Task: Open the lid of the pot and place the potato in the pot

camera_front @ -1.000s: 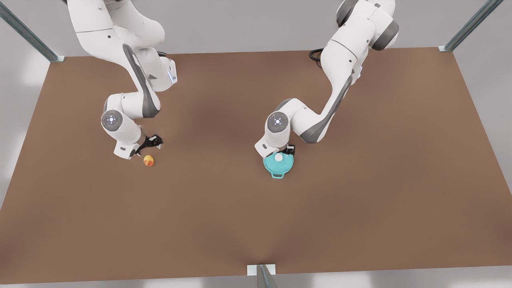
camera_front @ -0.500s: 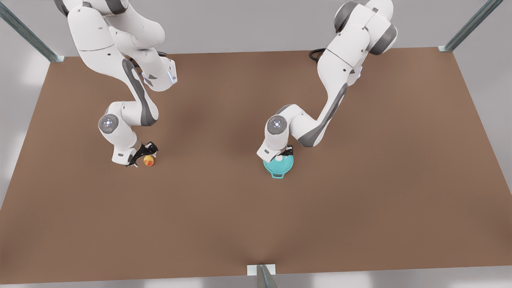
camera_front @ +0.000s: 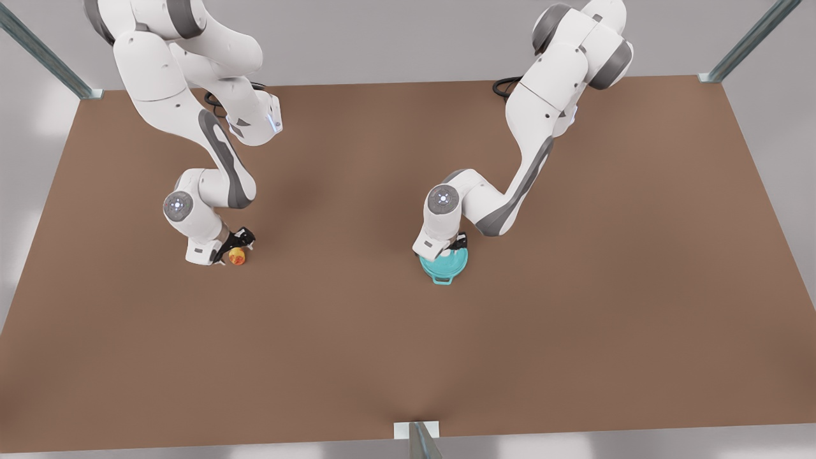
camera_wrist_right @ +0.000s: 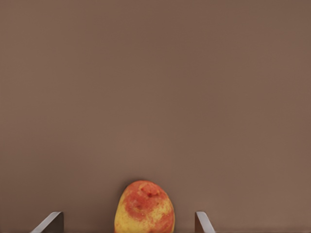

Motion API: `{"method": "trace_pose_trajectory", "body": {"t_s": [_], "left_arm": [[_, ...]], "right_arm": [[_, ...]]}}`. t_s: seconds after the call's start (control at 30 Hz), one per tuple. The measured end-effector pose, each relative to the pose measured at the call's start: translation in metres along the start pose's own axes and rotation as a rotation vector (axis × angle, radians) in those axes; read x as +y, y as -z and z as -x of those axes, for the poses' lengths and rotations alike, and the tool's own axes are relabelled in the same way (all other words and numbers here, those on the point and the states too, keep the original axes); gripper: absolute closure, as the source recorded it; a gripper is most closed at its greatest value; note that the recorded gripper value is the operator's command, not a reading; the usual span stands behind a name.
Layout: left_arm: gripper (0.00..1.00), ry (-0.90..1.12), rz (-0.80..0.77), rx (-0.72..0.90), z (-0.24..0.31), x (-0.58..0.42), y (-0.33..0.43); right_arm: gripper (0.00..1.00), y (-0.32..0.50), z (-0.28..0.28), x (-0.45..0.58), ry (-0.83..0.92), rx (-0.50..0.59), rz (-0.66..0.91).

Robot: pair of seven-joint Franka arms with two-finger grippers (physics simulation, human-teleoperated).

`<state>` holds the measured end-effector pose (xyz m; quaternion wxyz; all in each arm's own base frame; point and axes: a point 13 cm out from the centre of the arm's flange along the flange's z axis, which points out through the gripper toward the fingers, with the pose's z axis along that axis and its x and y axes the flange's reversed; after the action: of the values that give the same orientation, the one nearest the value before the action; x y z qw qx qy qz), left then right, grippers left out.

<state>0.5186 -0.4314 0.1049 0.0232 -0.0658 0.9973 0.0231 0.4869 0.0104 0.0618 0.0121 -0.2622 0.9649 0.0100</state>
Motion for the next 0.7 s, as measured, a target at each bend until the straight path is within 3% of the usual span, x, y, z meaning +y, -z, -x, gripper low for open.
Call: {"method": "trace_pose_trajectory", "body": {"t_s": [0.1,0.2,0.43,0.53,0.7], "left_arm": [[0.49,0.014,0.003,-0.001,0.000,0.002,-0.002],[0.77,0.028,0.008,-0.004,0.001,0.003,0.000],[0.77,0.116,0.012,-0.031,0.057,0.032,0.043],[0.76,0.236,0.018,-0.025,0.138,0.116,0.045],[0.76,0.323,0.029,0.042,0.225,0.287,-0.038]], "right_arm": [[0.00,-0.004,-0.004,0.000,-0.006,0.006,0.008],[0.00,-0.010,-0.011,0.002,-0.002,0.019,0.018],[0.11,-0.020,-0.019,0.005,0.016,0.039,0.029],[0.18,-0.020,-0.019,0.004,0.022,0.039,0.028],[0.20,-0.021,-0.019,0.004,0.034,0.039,0.028]]}}
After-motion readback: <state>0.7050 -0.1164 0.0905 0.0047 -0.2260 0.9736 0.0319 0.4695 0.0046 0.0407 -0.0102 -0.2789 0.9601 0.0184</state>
